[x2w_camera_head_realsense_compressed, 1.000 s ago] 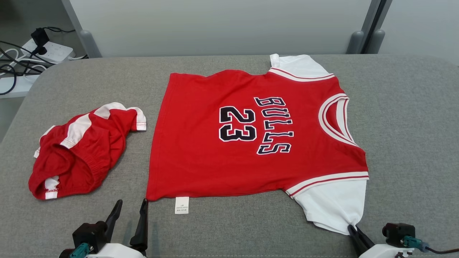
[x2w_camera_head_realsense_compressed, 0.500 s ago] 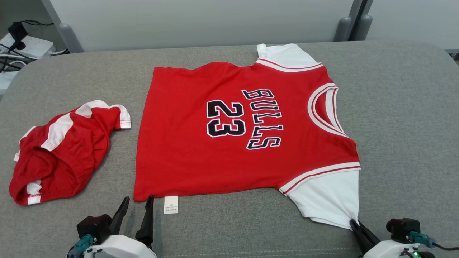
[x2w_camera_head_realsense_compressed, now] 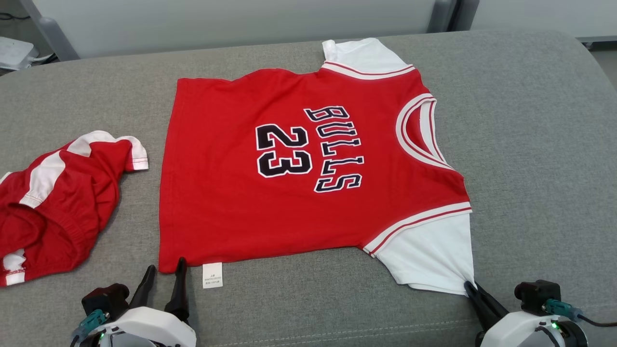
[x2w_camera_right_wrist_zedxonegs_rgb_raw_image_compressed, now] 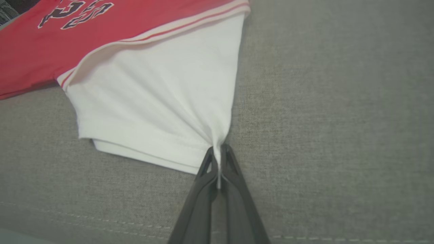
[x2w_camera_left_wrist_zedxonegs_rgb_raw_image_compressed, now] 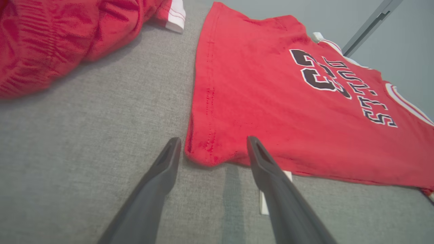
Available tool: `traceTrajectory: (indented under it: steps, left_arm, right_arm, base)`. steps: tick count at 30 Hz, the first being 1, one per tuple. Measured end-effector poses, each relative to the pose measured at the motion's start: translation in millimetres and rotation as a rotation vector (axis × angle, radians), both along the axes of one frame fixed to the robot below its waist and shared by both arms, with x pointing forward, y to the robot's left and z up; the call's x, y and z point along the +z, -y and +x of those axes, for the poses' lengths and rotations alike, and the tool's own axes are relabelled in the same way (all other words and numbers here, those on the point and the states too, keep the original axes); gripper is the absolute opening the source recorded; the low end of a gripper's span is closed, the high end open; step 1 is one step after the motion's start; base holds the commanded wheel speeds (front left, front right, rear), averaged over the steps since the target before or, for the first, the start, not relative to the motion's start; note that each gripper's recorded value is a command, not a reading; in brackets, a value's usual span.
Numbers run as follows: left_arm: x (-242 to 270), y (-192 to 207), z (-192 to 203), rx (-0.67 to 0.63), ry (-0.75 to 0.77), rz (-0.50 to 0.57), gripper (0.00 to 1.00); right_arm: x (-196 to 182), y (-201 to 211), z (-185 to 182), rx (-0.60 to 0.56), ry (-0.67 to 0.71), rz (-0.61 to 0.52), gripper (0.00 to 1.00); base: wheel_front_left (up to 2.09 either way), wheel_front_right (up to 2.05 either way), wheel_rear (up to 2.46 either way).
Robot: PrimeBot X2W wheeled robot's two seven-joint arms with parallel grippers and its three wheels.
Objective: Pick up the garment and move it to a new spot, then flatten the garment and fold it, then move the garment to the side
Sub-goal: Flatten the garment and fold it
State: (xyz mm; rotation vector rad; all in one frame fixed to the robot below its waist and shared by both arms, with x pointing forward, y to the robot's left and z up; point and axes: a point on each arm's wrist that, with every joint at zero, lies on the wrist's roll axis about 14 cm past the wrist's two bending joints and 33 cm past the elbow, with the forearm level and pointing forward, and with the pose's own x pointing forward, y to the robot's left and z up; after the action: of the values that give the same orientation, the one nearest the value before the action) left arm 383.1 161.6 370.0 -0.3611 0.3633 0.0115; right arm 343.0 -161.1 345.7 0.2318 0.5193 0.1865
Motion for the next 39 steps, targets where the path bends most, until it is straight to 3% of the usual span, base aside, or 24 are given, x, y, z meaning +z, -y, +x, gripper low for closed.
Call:
traceTrajectory:
  steps: [7, 8, 9, 10, 11, 26, 39]
  left_arm:
    - [-13, -1, 3, 0.035, -0.046, -0.04, 1.0]
    - [-14, -1, 5, 0.037, -0.049, -0.042, 0.85]
    - [-16, -1, 7, 0.044, -0.054, -0.052, 0.49]
    - [-16, -1, 9, 0.048, -0.052, -0.058, 0.38]
    - [-15, 0, 11, 0.046, -0.048, -0.058, 0.0]
    - [-3, 0, 4, 0.062, -0.024, -0.077, 0.0]
    - [-5, -4, -24, 0.051, -0.041, -0.036, 0.0]
  right_arm:
    - [2, 3, 5, -0.002, 0.012, -0.008, 0.0]
    - [3, 3, 5, -0.002, 0.014, -0.008, 0.0]
    - [3, 4, 6, -0.003, 0.016, -0.007, 0.0]
    - [3, 4, 7, -0.005, 0.016, -0.007, 0.0]
    - [3, 4, 7, -0.006, 0.016, -0.006, 0.0]
    - [23, 2, 7, 0.033, 0.076, -0.022, 0.0]
    - [28, -4, -31, 0.062, 0.051, 0.018, 0.0]
  base:
    - [0.0, 0.0, 0.0]
    - [0.0, 0.0, 0.0]
    - [0.0, 0.0, 0.0]
    - [0.0, 0.0, 0.0]
    - [0.0, 0.0, 0.0]
    - [0.0, 0.0, 0.0]
    - [0.0, 0.0, 0.0]
